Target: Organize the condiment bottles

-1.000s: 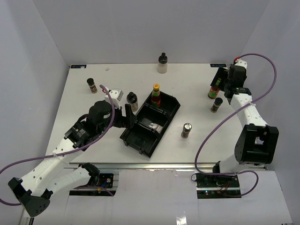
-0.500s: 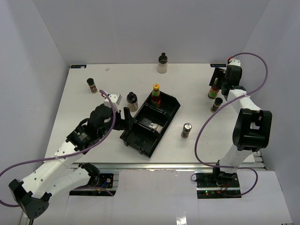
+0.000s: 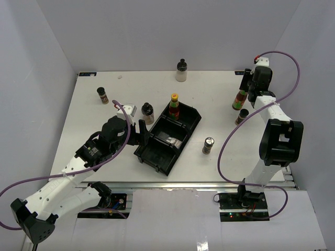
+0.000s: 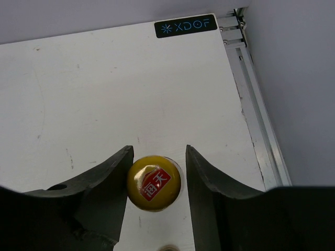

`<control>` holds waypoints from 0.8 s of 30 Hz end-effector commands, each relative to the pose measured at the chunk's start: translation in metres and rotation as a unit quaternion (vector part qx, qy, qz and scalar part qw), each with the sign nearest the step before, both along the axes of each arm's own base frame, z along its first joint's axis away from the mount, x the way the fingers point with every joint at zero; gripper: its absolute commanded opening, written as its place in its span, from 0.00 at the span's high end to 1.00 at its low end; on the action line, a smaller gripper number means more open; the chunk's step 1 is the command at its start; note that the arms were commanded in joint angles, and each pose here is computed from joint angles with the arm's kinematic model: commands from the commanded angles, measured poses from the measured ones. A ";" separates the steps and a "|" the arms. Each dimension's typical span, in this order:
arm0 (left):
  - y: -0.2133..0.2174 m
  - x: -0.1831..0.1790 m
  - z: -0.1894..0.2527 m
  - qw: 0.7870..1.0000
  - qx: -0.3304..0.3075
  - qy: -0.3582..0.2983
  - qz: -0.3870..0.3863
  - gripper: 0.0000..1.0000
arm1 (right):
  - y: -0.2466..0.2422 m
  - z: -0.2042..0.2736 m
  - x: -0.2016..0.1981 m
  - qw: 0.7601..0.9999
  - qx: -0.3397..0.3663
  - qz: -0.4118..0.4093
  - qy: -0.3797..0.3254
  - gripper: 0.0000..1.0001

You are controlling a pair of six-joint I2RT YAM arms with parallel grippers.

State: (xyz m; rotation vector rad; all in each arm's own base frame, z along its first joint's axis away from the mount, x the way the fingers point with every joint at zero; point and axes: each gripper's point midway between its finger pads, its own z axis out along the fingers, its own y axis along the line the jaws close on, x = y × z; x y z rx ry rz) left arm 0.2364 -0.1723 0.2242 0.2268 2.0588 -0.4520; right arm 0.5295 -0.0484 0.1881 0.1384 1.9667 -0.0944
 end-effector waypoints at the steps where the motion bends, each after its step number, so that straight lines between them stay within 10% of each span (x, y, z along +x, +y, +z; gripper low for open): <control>1: 0.004 0.004 0.002 1.000 0.005 -0.010 0.011 0.07 | -0.003 0.021 0.010 1.000 -0.011 0.004 -0.026 0.64; 6: 0.005 0.004 0.001 1.000 0.007 -0.010 0.015 0.07 | -0.003 0.026 0.008 1.000 -0.012 0.001 -0.023 0.92; 24: 0.009 0.005 -0.001 1.000 0.008 -0.010 0.024 0.07 | 0.049 0.058 -0.009 0.995 -0.022 0.085 -0.037 0.92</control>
